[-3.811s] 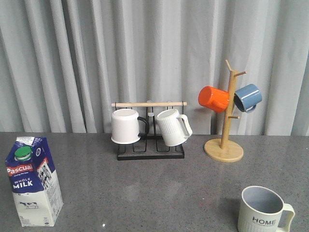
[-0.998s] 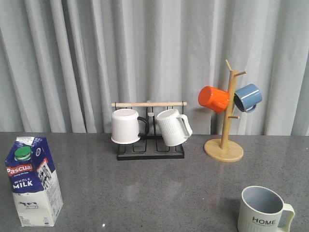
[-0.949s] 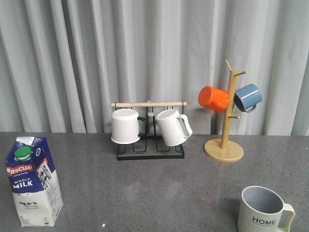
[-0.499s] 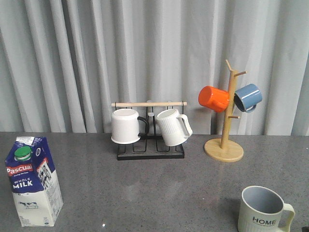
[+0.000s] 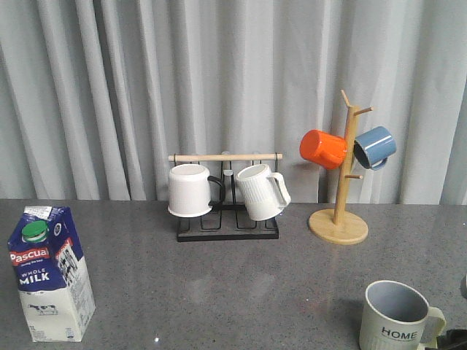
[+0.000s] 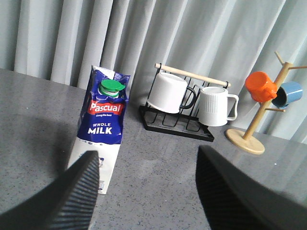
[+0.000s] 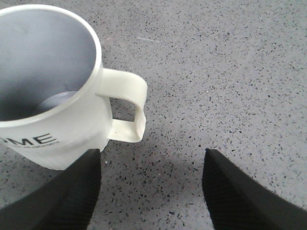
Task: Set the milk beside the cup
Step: 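Lower the right gripper to the white HOME mug's handle and grasp it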
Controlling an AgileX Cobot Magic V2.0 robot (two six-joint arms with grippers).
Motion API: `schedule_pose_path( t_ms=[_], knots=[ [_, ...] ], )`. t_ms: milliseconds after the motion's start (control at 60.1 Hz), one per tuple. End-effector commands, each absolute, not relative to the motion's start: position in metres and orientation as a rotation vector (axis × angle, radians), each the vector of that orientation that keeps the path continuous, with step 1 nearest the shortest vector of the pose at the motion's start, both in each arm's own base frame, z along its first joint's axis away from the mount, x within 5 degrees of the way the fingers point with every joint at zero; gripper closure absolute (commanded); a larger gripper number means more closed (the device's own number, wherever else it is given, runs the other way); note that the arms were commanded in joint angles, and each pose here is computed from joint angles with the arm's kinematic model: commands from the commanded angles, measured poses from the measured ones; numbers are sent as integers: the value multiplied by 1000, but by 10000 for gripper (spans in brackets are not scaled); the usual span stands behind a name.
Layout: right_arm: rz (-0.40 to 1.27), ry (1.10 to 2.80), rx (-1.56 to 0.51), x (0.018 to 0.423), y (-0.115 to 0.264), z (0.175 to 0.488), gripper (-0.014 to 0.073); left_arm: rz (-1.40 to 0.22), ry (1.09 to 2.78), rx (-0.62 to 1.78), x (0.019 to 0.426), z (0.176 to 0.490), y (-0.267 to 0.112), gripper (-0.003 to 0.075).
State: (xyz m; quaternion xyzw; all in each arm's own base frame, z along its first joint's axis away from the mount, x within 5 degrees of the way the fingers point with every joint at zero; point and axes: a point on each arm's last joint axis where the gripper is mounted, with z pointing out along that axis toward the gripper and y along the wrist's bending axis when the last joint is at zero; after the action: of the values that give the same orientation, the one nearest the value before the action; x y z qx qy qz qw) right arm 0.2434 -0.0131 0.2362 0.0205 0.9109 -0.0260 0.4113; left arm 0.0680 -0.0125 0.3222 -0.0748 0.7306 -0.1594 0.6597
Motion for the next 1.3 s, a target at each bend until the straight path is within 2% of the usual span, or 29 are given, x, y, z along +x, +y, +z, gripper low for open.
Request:
schedule_pose_path(
  t_ms=[0,466,1098,1281],
  knots=[
    [-75,2201,25,252,-14,248,164,-342,1590,-172,69,336,-10,284],
    [-111,2160,82,256,-32,247,164,-336,1604,-165,69,334,-11,284],
    [-46,2202,145,255,-24,243,164,-336,1603,-166,69,334,-11,286],
    [-61,2220,101,260,-24,235,164,-336,1603,-166,69,334,-11,288]
  ],
)
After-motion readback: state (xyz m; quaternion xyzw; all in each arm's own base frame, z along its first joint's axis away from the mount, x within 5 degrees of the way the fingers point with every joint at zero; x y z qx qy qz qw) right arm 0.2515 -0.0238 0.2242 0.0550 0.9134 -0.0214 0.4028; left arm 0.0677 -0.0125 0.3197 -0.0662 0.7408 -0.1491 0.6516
